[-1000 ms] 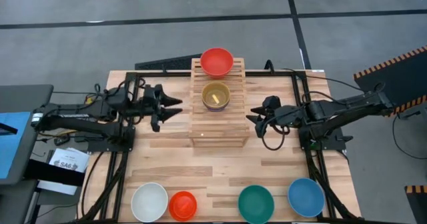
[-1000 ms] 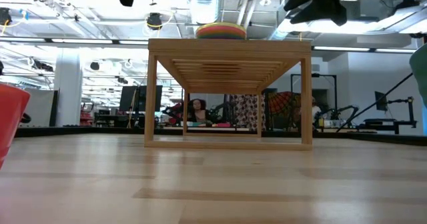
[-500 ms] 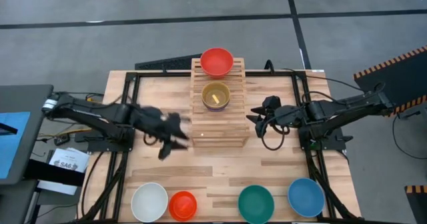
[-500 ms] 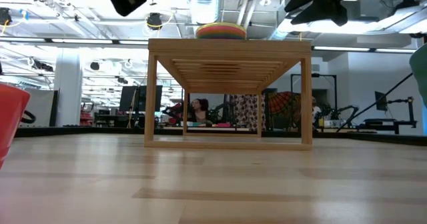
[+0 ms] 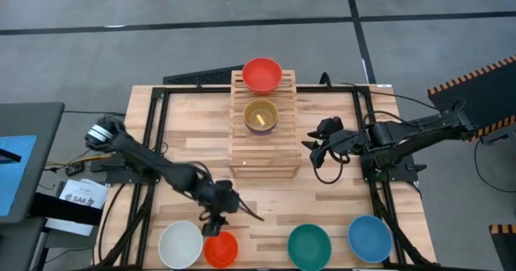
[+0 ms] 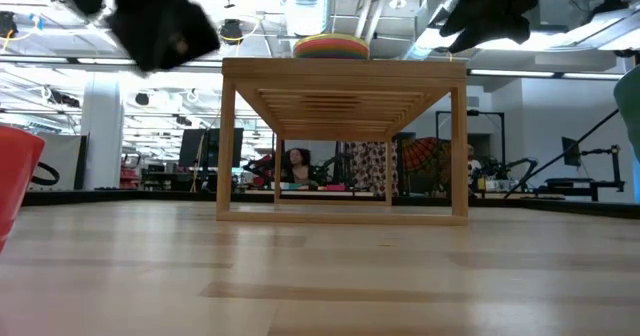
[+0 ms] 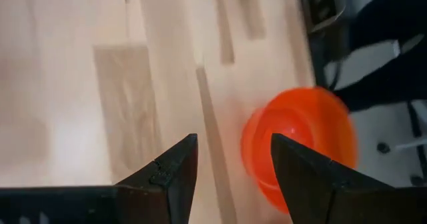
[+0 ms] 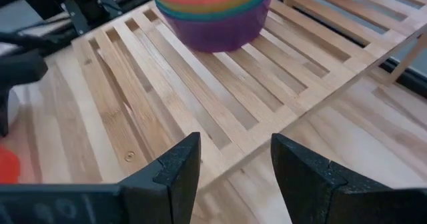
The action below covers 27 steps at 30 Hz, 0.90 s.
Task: Place and stack bowls onto a shelf
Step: Stack the small orange bowl on top of the small yellow bowl on the shelf
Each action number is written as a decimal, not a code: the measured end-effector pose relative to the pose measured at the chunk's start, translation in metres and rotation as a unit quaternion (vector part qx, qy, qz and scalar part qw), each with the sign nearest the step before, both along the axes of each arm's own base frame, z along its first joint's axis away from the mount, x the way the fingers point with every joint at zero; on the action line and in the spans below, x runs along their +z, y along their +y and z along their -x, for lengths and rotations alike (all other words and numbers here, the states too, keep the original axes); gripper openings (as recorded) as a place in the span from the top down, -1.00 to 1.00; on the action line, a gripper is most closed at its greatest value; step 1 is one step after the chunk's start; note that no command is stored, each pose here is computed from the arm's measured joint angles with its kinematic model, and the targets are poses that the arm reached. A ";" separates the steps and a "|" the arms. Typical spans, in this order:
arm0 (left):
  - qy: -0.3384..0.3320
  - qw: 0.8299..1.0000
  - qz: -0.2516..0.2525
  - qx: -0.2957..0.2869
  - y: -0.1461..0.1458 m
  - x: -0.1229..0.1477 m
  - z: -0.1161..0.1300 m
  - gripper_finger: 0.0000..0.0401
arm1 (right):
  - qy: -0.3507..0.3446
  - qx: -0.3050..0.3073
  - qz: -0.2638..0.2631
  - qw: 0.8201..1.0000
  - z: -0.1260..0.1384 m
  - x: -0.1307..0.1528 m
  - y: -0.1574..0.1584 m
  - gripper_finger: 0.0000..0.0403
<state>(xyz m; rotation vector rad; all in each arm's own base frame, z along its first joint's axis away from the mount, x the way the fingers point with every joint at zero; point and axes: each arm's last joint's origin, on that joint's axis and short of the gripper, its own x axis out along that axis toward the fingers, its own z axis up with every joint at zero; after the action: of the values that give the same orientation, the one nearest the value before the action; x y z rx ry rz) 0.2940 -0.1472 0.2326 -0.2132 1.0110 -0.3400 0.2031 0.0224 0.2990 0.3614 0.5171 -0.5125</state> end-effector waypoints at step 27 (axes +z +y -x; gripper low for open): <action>0.055 0.993 -0.098 -0.022 -0.046 -0.059 0.007 0.13 | 0.020 0.019 0.032 0.999 0.001 -0.001 0.000 -0.03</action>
<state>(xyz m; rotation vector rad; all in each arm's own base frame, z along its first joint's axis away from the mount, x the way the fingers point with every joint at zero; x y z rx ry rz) 0.2866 -0.1932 0.1737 -0.0331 1.1520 -0.2696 0.2024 0.0221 0.2982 0.2811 0.5432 -0.4997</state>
